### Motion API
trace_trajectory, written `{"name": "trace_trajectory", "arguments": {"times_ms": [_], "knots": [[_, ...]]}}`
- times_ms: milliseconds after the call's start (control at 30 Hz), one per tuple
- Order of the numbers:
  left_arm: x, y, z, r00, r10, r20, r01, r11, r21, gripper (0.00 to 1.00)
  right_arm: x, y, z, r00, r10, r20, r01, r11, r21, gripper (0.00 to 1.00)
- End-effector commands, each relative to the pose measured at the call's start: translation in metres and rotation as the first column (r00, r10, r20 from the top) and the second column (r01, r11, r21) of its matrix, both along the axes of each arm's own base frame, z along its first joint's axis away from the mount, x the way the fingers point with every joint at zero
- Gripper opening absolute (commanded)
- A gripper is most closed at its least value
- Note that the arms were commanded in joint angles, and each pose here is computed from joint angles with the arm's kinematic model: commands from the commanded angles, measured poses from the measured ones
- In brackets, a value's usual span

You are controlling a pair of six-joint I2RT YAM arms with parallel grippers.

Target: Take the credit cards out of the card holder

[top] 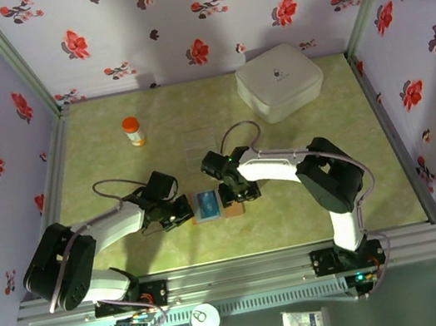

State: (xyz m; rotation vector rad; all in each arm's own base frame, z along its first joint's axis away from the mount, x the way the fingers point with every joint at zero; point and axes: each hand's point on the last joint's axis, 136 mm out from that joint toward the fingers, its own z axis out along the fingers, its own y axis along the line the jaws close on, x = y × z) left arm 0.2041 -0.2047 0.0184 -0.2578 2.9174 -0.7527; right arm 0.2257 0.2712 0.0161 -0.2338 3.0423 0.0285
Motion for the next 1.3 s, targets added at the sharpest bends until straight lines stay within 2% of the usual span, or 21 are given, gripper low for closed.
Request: {"name": "trace_trajectory", "arguments": {"times_ms": [0,267,600,933,1100,1267], "knots": [[-0.006,0.001,-0.001,1.000,-0.011,-0.019,0.011,1.000,0.011,0.00,-0.008,-0.011,-0.026,0.999,-0.013,-0.046,0.011,0.999,-0.048,0.69],[-0.001,-0.001,0.011,1.000,-0.006,0.014,0.006,1.000,-0.001,0.00,-0.004,-0.011,-0.012,1.000,-0.006,-0.025,0.005,0.999,-0.047,0.68],[0.013,-0.007,0.045,0.996,-0.007,0.090,0.010,1.000,-0.027,0.00,0.006,0.002,0.044,0.998,0.012,0.067,-0.016,0.998,0.053,0.66],[0.020,-0.034,0.053,0.992,-0.073,0.100,0.079,0.995,-0.058,0.00,0.009,0.029,0.076,0.993,0.009,0.116,-0.037,0.970,0.240,0.63],[0.022,-0.051,0.048,0.990,-0.109,0.093,0.115,0.991,-0.067,0.00,0.003,0.051,0.072,0.996,0.025,0.083,-0.053,0.931,0.361,0.56],[0.023,-0.050,0.035,0.991,-0.115,0.075,0.118,0.992,-0.035,0.00,0.000,0.066,0.067,0.998,0.026,0.058,-0.050,0.883,0.467,0.46]]}}
